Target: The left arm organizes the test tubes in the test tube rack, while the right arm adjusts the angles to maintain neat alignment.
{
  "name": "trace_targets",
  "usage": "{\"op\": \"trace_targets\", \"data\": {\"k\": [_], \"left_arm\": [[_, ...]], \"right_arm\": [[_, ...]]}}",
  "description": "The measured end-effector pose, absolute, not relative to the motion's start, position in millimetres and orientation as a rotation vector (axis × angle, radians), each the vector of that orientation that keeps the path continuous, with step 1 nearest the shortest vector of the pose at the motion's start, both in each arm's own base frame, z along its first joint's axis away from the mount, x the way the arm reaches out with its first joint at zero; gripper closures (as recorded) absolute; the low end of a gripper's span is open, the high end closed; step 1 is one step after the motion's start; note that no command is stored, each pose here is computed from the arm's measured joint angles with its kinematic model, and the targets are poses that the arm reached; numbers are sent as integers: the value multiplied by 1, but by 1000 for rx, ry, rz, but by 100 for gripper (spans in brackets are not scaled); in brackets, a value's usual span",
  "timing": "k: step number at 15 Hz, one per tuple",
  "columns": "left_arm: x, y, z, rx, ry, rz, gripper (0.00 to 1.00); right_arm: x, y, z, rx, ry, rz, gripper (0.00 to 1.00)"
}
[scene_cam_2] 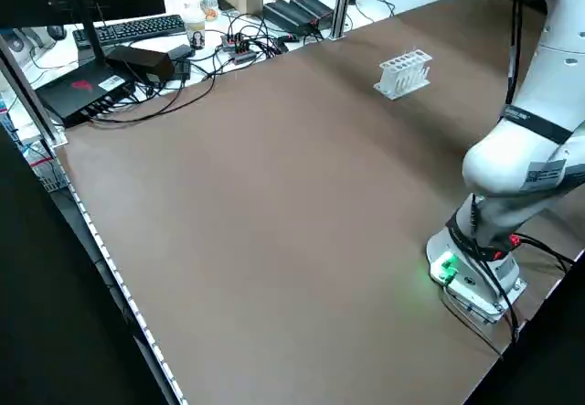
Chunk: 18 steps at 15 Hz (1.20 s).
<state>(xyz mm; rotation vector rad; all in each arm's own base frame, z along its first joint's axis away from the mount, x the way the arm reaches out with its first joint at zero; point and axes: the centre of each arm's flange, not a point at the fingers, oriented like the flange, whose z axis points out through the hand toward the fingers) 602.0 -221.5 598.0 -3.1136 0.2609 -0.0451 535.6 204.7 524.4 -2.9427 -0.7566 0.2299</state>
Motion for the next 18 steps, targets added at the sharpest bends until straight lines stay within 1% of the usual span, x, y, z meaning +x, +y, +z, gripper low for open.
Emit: {"op": "trace_targets", "data": {"k": [3, 4, 5, 6, 7, 8, 9, 10, 11, 12, 15, 16, 17, 18], "left_arm": [[592, -166, 614, -3130, 315, -26, 0], [589, -155, 616, -3135, 314, -22, 0], [585, -147, 618, -3137, 319, -17, 0], [574, -137, 621, -3135, 344, 15, 0], [567, -134, 623, -3134, 358, 26, 0], [561, -132, 626, -3135, 364, 29, 0], [556, -131, 628, -3136, 366, 27, 0], [552, -130, 630, -3137, 367, 24, 0], [550, -129, 630, -3138, 367, 25, 0], [549, -129, 630, -3138, 367, 28, 0], [549, -129, 627, -3137, 367, 38, 0], [549, -129, 626, -3137, 367, 39, 0], [549, -129, 626, -3137, 367, 40, 0], [549, -129, 626, -3137, 367, 39, 0]], "right_arm": [[534, 236, 521, -2903, -667, 243, 1], [535, 250, 520, -2918, -604, 244, 6], [537, 266, 519, -2936, -547, 243, 15], [540, 305, 511, -2970, -427, 225, 29], [542, 326, 506, -2979, -363, 203, 29], [545, 348, 499, -2979, -298, 164, 33], [547, 368, 490, -2979, -227, 126, 42], [548, 388, 481, -2978, -148, 94, 48], [549, 406, 473, -2972, -81, 62, 48], [550, 424, 465, -2962, -18, 30, 54], [558, 475, 442, -2889, 166, -78, 86], [560, 490, 432, -2854, 200, -111, 95], [561, 503, 419, -2822, 225, -137, 99], [561, 514, 404, -2798, 245, -152, 99]]}}
